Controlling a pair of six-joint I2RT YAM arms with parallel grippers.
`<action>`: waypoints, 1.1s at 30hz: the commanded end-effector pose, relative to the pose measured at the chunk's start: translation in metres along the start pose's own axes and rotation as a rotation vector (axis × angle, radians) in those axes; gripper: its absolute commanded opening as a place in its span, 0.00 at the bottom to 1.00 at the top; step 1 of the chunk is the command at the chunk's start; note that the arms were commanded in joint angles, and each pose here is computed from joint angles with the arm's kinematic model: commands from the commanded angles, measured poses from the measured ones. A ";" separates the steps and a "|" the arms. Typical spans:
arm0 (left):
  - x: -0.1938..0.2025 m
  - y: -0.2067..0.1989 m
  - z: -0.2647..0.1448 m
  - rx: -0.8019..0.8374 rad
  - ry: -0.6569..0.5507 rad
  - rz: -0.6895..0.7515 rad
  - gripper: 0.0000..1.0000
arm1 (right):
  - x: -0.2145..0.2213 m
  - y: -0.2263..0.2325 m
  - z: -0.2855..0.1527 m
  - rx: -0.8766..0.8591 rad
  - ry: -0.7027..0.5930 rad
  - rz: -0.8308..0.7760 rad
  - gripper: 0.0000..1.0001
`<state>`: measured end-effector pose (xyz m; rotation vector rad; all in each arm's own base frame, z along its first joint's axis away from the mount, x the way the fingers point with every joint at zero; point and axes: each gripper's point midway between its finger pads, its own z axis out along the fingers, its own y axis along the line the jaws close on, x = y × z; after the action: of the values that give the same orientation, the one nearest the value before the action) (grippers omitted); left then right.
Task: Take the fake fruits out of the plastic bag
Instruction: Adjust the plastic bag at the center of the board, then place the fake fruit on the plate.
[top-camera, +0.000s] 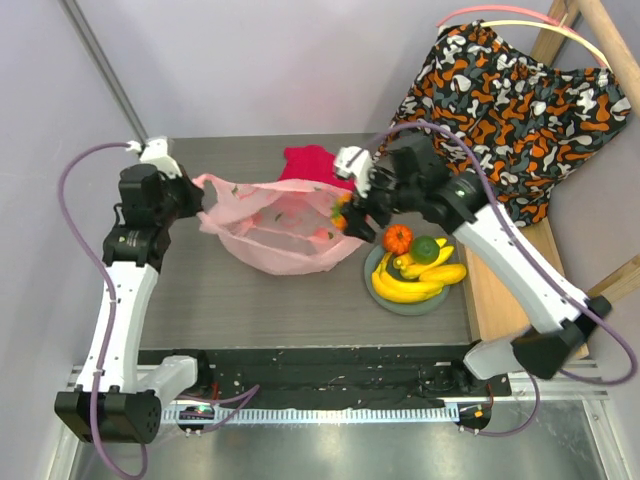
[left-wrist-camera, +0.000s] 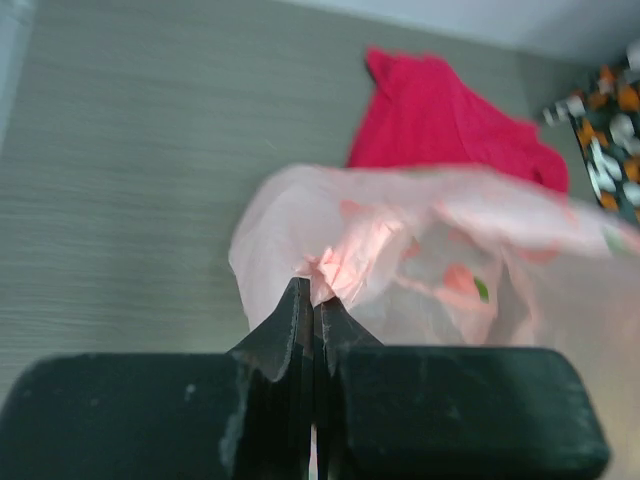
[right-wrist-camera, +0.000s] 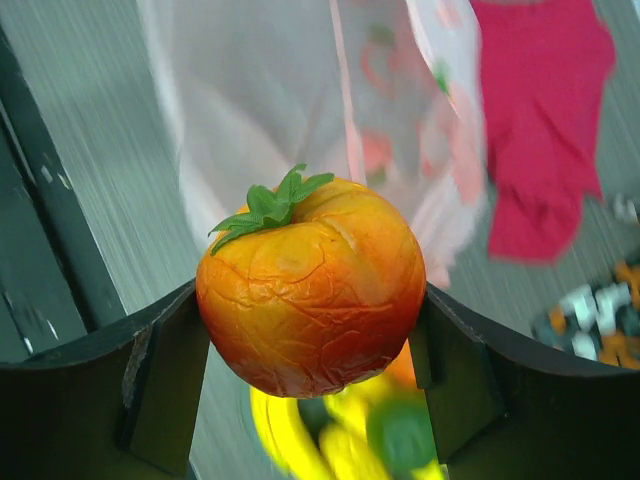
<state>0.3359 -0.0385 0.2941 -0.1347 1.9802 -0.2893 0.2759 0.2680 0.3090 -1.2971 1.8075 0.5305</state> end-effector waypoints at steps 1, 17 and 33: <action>-0.076 0.042 -0.028 -0.228 -0.276 -0.024 0.00 | 0.085 -0.002 -0.047 0.056 0.255 -0.089 0.26; -0.002 -0.012 -0.027 0.136 -0.078 -0.048 0.38 | 0.202 -0.032 -0.043 0.067 0.689 -0.374 0.26; 0.010 -0.013 -0.030 0.154 -0.064 -0.058 0.40 | 0.237 -0.040 -0.040 0.056 0.815 -0.445 0.31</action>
<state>0.3051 -0.0461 0.2889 -0.1279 1.9276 -0.4529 0.2571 0.0885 0.1437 -1.9992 2.0370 -0.3093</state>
